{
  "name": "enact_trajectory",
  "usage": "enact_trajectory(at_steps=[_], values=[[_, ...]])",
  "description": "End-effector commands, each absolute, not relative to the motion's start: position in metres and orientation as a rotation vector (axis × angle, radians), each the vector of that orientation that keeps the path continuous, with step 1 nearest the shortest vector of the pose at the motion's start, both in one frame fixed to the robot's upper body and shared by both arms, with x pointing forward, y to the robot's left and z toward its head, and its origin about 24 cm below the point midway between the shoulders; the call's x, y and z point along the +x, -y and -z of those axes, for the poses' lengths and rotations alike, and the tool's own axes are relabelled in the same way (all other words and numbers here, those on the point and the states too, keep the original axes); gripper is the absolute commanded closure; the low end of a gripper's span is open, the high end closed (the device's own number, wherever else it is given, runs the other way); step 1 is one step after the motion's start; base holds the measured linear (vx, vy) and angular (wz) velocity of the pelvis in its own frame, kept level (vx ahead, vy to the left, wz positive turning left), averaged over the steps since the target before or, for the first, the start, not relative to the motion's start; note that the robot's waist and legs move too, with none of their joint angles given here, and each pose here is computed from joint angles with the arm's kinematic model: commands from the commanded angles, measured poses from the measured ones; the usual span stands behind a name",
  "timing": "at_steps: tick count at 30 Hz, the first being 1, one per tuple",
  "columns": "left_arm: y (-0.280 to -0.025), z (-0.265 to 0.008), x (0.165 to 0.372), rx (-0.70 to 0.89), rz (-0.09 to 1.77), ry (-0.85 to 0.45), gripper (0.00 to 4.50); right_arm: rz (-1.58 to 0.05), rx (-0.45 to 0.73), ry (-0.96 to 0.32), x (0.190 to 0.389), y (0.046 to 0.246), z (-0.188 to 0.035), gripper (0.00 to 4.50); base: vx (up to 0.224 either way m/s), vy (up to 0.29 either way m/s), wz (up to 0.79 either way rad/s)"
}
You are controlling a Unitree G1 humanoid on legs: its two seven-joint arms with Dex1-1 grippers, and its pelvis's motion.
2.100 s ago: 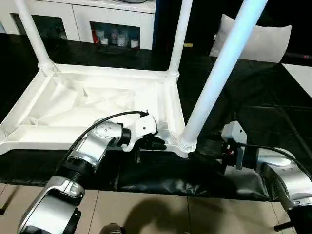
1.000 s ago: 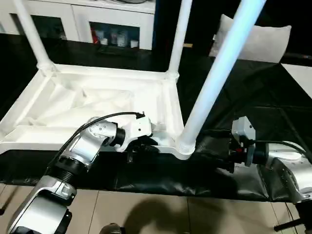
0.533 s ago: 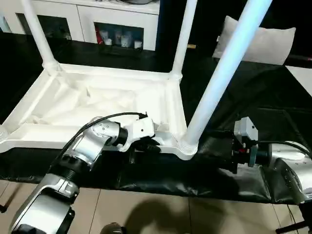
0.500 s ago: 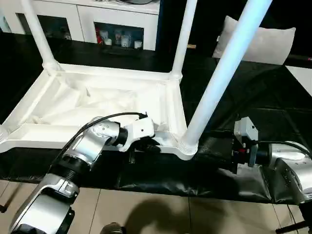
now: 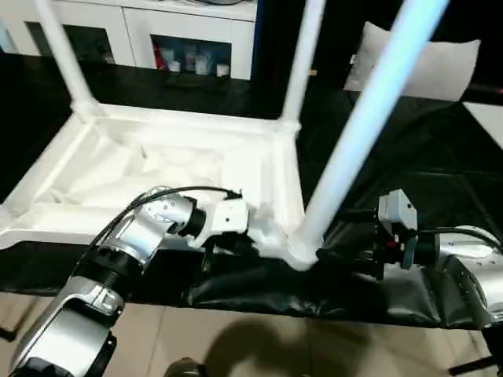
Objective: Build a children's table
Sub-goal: Rotate leg to tighten
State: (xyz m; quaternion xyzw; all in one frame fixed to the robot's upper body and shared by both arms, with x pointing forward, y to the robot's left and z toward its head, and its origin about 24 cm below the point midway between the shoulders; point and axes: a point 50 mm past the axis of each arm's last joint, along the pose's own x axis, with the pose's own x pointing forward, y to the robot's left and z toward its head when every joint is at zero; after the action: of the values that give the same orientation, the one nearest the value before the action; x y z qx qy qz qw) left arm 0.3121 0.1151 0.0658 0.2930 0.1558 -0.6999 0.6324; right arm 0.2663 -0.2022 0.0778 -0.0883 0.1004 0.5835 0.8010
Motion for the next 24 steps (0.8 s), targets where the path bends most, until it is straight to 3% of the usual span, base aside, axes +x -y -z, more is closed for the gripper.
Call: enact_trajectory(at_steps=[1,3,5,19,24], values=[[-0.108,-0.069,0.308,0.718,1.678,-0.333,4.5,-1.285,-0.189,-0.217,0.266,0.2,-0.081,0.76,0.0,0.0,0.0],[-0.108,-0.068,0.31,0.72,1.669,-0.331,4.5,-1.317,-0.168,-0.229,0.265,0.192,-0.08,0.96,0.0,0.0,0.0],[-0.109,-0.065,0.311,0.735,1.651,-0.333,4.5,-1.358,-0.145,-0.236,0.268,0.172,-0.08,1.16,0.0,0.0,0.0],[-0.117,-0.063,0.31,0.719,1.638,-0.351,4.5,-1.398,-0.129,-0.312,0.277,0.176,-0.07,2.27,0.0,0.0,0.0],[-0.12,-0.061,0.311,0.693,1.6,-0.349,4.5,-1.404,-0.112,-0.319,0.277,0.178,-0.069,2.46,0.0,0.0,0.0]])
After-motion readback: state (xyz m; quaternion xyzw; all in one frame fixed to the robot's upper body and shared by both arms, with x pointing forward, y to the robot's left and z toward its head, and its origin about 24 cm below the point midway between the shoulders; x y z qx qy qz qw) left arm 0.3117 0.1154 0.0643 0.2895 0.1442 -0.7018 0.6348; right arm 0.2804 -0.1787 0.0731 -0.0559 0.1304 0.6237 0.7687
